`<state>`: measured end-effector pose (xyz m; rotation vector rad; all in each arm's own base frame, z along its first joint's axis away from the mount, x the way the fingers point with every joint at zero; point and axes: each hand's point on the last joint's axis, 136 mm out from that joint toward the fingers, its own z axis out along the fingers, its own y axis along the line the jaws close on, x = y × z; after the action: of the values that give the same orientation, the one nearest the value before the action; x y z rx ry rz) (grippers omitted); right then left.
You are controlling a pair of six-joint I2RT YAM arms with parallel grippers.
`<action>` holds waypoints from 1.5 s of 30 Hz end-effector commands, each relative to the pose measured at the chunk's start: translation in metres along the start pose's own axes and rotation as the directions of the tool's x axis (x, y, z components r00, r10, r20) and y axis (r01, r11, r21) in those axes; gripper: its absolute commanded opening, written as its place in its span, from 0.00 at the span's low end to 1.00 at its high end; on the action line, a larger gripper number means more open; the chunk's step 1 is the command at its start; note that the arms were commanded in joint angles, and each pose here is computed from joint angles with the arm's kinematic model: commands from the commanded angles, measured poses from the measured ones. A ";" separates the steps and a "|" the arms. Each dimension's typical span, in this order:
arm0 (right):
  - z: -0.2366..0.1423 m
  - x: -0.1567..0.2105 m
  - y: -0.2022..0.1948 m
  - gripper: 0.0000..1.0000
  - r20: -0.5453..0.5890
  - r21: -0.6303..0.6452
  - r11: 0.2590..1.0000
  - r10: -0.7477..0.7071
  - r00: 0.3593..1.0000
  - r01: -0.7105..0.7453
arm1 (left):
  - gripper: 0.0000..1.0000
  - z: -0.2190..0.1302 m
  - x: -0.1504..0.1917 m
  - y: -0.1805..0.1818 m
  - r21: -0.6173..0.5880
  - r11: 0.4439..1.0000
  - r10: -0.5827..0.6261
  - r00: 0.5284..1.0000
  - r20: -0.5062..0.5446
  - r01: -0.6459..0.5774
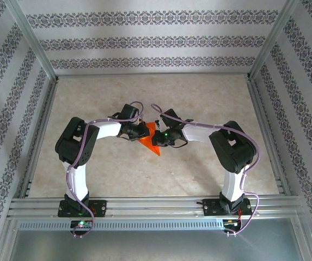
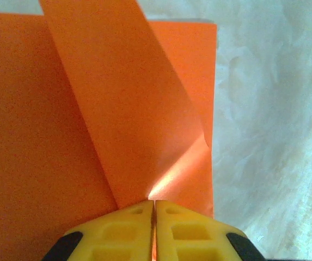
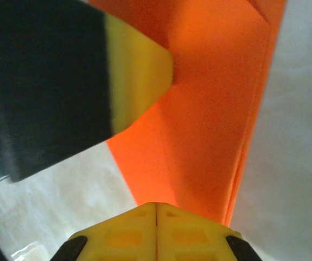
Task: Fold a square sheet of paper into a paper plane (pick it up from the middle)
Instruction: Fourth fold the wing at the center of the table.
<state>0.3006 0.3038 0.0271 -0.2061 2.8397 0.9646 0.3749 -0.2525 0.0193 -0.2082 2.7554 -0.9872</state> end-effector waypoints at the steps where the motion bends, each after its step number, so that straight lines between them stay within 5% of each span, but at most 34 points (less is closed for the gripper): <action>1: 0.009 0.003 -0.015 0.07 -0.018 0.052 0.998 0.039 0.999 -0.038 | 0.10 0.006 0.008 0.034 -0.093 0.995 -0.039 0.999 -0.030 0.036; 13: 0.014 0.056 -0.071 0.07 -0.166 0.226 0.972 0.095 0.981 -0.056 | 0.11 -0.004 -0.031 0.033 -0.126 0.992 -0.008 1.000 0.026 0.012; 37: 0.013 0.072 -0.083 0.06 -0.187 0.245 0.967 0.119 0.975 -0.071 | 0.14 -0.030 -0.117 0.067 -0.257 0.966 0.027 0.991 0.131 0.008; 45: 0.011 0.070 -0.073 0.06 -0.180 0.197 0.978 0.109 0.978 -0.073 | 0.14 -0.072 -0.116 0.016 -0.132 0.991 0.062 0.979 0.194 -0.036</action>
<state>0.2956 0.2947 0.0133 -0.2430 2.8289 0.9450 0.4770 -0.1659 0.0373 -0.2906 2.7017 -0.6743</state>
